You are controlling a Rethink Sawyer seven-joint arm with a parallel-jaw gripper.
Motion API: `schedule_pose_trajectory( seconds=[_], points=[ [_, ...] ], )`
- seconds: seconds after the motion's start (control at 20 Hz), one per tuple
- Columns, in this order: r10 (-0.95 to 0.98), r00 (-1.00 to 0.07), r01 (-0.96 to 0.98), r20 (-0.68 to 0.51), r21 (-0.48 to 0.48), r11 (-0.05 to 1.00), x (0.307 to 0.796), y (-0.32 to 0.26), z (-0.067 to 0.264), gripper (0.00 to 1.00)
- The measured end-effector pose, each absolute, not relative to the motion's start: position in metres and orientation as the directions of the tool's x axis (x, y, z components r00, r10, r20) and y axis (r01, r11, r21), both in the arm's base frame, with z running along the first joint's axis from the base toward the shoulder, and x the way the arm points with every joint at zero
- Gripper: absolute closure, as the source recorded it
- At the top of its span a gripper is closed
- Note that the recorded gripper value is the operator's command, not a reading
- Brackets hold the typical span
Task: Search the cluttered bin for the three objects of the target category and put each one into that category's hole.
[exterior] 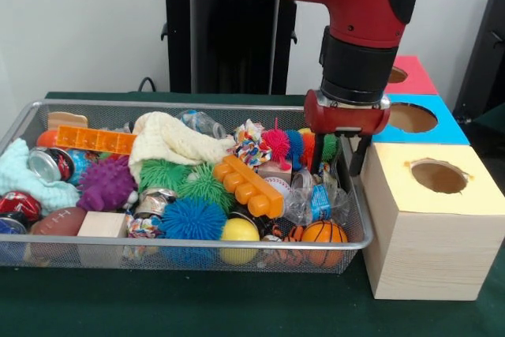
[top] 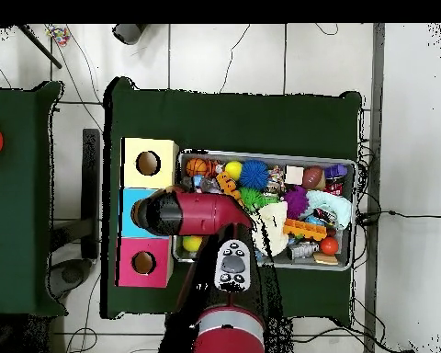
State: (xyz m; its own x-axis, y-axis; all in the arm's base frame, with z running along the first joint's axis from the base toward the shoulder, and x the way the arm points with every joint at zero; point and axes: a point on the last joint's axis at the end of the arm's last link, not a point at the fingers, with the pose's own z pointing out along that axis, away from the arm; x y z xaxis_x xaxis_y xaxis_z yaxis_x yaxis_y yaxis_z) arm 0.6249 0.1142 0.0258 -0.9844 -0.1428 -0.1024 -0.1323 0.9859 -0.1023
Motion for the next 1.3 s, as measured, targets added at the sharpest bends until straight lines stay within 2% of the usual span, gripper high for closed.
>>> schedule_pose_trajectory(
  seconds=[0.9,1.3],
  points=[
    [-0.046,-0.989,-0.034,-0.137,-0.093,0.995,0.657,0.052,0.021,0.0],
    [-0.059,-0.989,-0.045,-0.139,-0.103,0.994,0.656,0.067,0.023,0.0]
  ],
)
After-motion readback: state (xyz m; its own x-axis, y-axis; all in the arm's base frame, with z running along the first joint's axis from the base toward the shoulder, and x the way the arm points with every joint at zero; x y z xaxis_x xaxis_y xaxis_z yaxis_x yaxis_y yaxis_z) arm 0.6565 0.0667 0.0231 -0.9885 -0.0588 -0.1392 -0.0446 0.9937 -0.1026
